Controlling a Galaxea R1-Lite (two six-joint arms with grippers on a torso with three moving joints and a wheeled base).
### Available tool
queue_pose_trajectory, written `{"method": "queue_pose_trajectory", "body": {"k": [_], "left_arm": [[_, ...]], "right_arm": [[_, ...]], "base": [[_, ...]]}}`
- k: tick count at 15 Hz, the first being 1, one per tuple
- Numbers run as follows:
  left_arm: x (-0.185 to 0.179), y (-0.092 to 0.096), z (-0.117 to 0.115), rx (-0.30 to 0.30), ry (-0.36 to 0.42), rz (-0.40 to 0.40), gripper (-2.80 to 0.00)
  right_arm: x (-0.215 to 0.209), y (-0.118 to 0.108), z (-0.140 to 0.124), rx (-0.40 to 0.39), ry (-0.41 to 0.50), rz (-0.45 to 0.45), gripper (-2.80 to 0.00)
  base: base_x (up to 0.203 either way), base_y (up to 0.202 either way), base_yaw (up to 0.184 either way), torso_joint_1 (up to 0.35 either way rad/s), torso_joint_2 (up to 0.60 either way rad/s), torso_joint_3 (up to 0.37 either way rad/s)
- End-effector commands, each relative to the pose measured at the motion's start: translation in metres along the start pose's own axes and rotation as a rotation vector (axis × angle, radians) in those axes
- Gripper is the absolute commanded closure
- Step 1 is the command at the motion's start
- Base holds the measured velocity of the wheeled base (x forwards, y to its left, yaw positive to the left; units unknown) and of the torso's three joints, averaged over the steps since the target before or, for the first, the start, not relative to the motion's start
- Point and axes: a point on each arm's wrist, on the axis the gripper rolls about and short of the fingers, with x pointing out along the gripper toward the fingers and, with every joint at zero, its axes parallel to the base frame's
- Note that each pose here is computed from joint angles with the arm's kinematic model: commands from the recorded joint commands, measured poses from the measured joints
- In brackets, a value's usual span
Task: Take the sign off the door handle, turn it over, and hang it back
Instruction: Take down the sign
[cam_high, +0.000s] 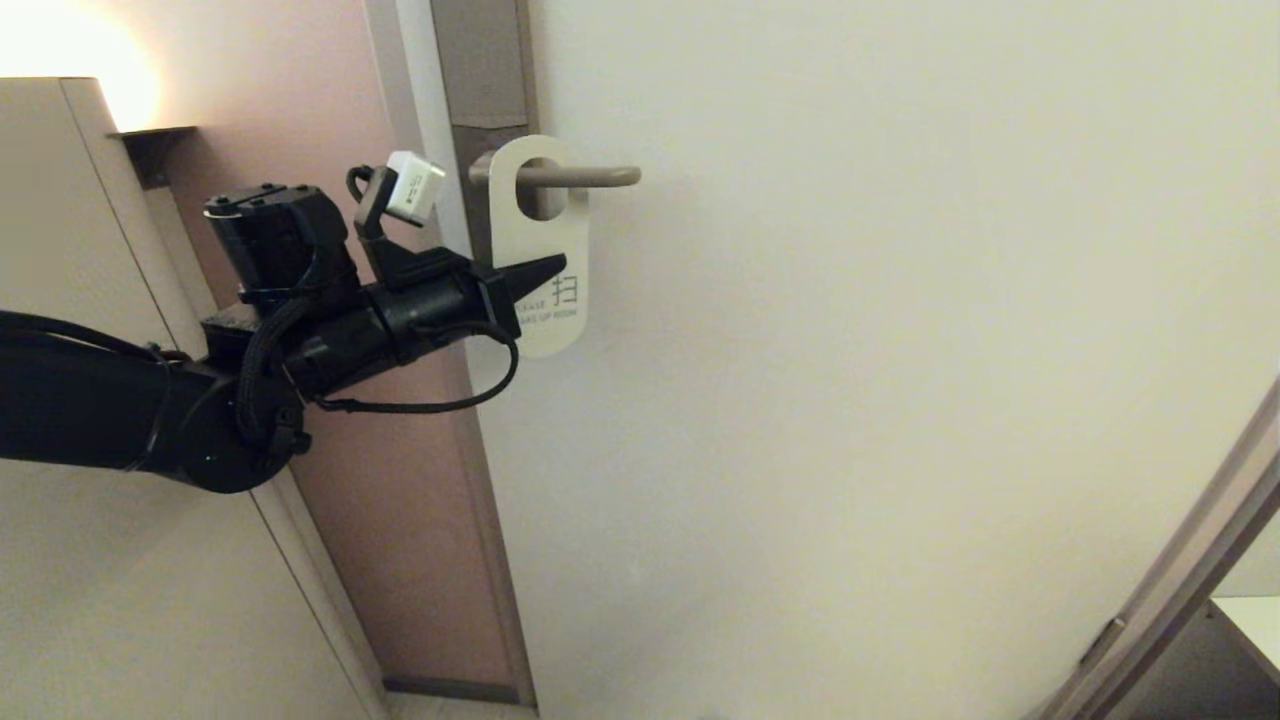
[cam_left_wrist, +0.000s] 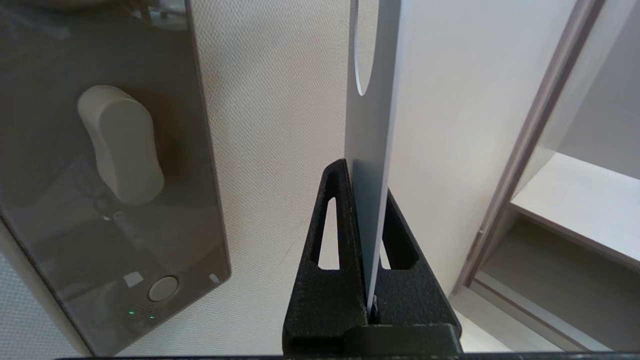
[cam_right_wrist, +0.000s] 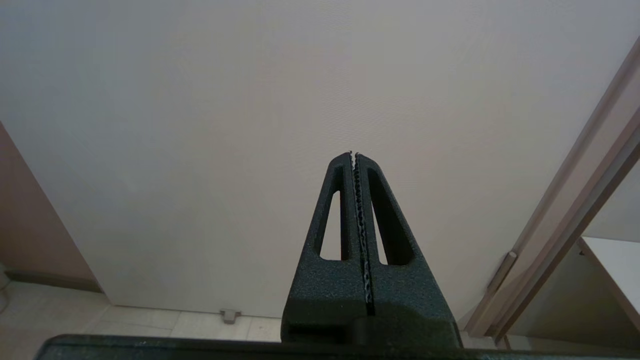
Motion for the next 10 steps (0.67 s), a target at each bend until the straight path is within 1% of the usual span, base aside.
{"method": "queue_pose_trajectory", "body": {"k": [1,5,8,10], "left_arm": [[0.0000,-0.0021,0.0021,0.008,-0.008,0.000,0.00],[0.0002,-0.0020,0.0019,0.047,-0.008,0.052,0.00],[0.0015,-0.0007,-0.0004,0.051,-0.003,0.091,0.00],[0.0032,-0.0037,-0.0008,0.059,-0.003,0.094,0.00]], "right_arm": [[0.0001,0.0000,0.0000,0.000,0.001,0.000,0.00],[0.0001,0.0000,0.0000,0.000,0.001,0.002,0.00],[0.0001,0.0000,0.0000,0.000,0.001,0.000,0.00],[0.0001,0.0000,0.0000,0.000,0.001,0.000,0.00]], "base": [[0.000,0.000,0.000,0.000,0.00,0.000],[0.000,0.000,0.000,0.000,0.00,0.000],[0.000,0.000,0.000,0.000,0.00,0.000],[0.000,0.000,0.000,0.000,0.00,0.000]]}}
